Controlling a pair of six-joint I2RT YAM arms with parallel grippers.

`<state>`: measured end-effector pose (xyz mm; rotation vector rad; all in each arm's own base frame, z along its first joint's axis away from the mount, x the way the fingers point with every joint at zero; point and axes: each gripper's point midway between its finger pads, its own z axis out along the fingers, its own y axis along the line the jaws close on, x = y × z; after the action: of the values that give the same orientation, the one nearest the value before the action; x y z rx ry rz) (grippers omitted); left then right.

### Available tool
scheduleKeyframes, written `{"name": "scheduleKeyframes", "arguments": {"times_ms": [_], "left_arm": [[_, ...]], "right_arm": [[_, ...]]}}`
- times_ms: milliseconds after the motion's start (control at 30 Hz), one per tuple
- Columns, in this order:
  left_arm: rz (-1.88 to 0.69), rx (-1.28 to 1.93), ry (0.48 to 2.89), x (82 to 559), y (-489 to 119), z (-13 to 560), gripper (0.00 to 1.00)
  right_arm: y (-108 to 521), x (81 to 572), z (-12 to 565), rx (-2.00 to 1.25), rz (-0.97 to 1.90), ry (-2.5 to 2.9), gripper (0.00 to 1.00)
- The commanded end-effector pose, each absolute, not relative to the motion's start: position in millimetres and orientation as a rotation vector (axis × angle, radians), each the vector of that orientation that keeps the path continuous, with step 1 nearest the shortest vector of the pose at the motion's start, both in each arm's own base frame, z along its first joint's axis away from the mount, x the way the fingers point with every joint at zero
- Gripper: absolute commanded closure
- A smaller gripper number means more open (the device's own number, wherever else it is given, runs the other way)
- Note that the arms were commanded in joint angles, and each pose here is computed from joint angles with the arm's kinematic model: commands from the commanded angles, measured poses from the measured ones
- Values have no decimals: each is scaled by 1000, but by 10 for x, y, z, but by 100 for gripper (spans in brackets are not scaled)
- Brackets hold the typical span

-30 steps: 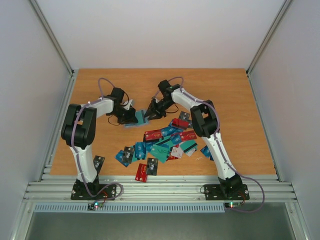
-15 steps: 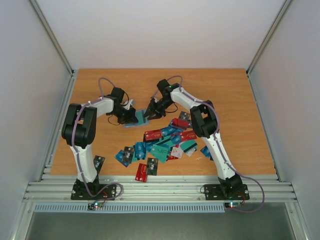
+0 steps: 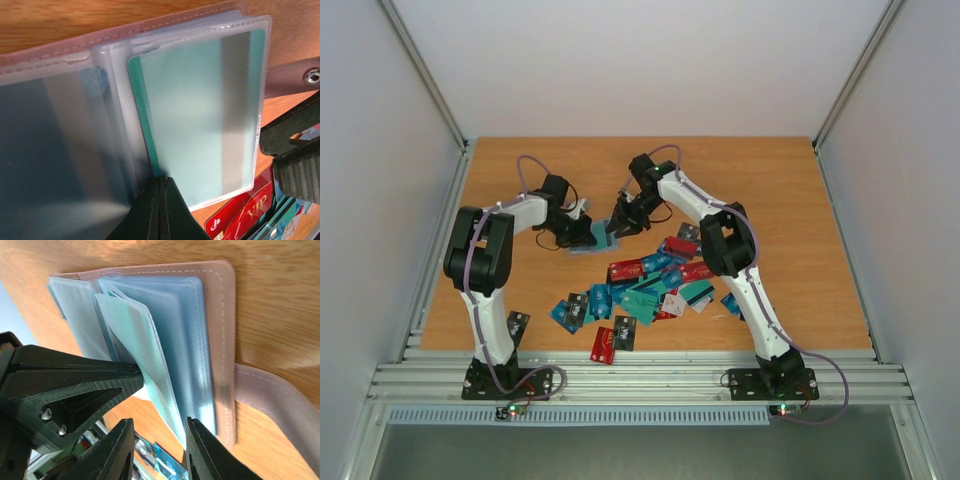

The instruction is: Put the credit cards into the card holder

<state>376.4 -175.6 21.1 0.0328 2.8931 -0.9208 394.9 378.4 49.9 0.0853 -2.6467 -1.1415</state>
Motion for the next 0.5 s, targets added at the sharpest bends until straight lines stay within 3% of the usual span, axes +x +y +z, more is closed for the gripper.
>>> {"name": "scheduleKeyframes", "arguments": {"times_ms": [0, 467], "left_arm": [[-886, 57, 2910, 3781, -1747, 73, 100], [-893, 57, 2910, 3770, -1754, 92, 100]], "right_arm": [[3687, 3939, 654, 150, -1043, -2745, 70], [3862, 3883, 576, 139, -1130, -2655, 70]]}}
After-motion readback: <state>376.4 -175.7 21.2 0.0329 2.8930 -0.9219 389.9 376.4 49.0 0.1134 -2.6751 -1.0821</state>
